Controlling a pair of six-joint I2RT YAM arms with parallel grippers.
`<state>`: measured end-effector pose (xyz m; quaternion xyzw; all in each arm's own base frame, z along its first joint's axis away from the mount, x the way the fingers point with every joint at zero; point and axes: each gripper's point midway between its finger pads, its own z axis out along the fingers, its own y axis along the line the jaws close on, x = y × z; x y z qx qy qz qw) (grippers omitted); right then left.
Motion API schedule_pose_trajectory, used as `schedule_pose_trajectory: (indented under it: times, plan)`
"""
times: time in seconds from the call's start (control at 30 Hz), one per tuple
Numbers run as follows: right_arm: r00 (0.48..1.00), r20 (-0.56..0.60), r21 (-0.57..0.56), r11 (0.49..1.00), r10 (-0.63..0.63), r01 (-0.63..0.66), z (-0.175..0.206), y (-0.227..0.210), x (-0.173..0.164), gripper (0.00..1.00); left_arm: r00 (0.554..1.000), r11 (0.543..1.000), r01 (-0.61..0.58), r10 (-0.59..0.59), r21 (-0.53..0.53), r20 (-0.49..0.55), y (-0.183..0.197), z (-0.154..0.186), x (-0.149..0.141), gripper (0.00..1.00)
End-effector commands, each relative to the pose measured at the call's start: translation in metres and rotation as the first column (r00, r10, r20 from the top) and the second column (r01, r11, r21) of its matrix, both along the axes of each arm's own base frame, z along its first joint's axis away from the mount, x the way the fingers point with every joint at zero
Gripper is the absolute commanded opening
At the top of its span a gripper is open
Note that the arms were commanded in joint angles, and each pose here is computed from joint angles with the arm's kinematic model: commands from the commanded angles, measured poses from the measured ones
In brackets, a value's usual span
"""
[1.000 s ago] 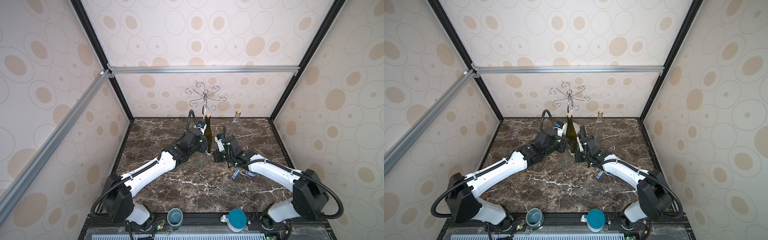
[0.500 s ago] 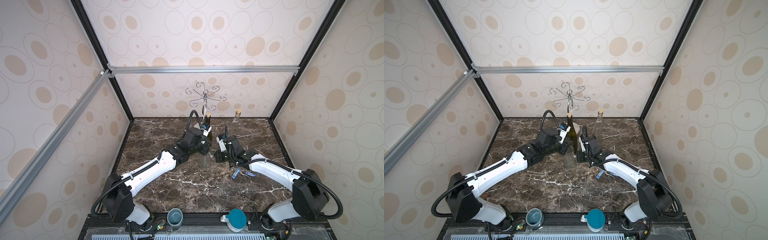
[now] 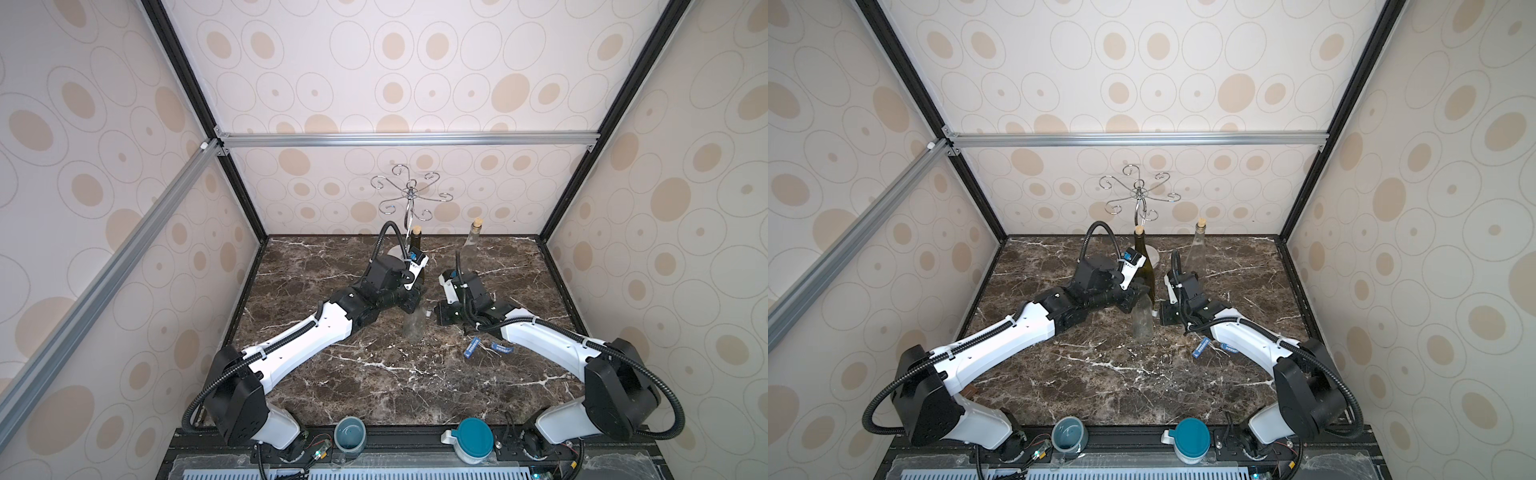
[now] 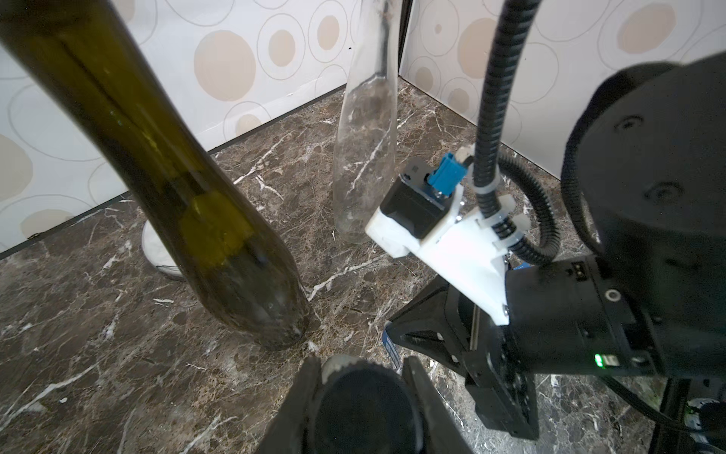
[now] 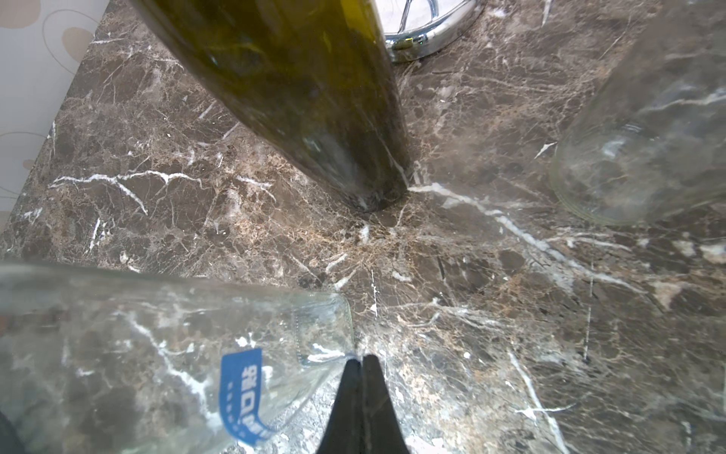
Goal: Remove the label from the bottle
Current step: Tear open the label from the bottle.
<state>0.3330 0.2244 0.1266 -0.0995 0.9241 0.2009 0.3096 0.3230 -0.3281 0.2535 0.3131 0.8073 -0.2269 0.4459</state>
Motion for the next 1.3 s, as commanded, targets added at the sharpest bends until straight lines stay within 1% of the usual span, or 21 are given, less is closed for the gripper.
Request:
schedule_pose_trajectory:
  times: [0.0, 0.27, 0.5, 1.27]
  plan:
    - [1.000, 0.004, 0.000, 1.000, 0.006, -0.006, 0.003, -0.005, -0.003, 0.00, 0.998, 0.997, 0.068, -0.068, 0.020, -0.016, -0.011, -0.001, -0.009, 0.18]
    - [1.000, -0.007, -0.001, 1.000, 0.000, 0.000, 0.000, -0.010, -0.001, 0.00, 0.993, 0.992, 0.117, -0.117, 0.037, -0.012, -0.018, -0.001, -0.016, 0.19]
    - [1.000, -0.015, -0.002, 1.000, -0.010, 0.010, -0.004, -0.015, 0.000, 0.00, 0.991, 0.990, 0.130, -0.130, 0.059, -0.008, -0.020, -0.003, -0.018, 0.19]
    - [0.998, -0.056, 0.008, 0.999, -0.039, 0.040, -0.013, -0.032, 0.004, 0.00, 0.987, 0.985, 0.162, -0.163, 0.059, 0.009, -0.027, 0.003, -0.022, 0.19]
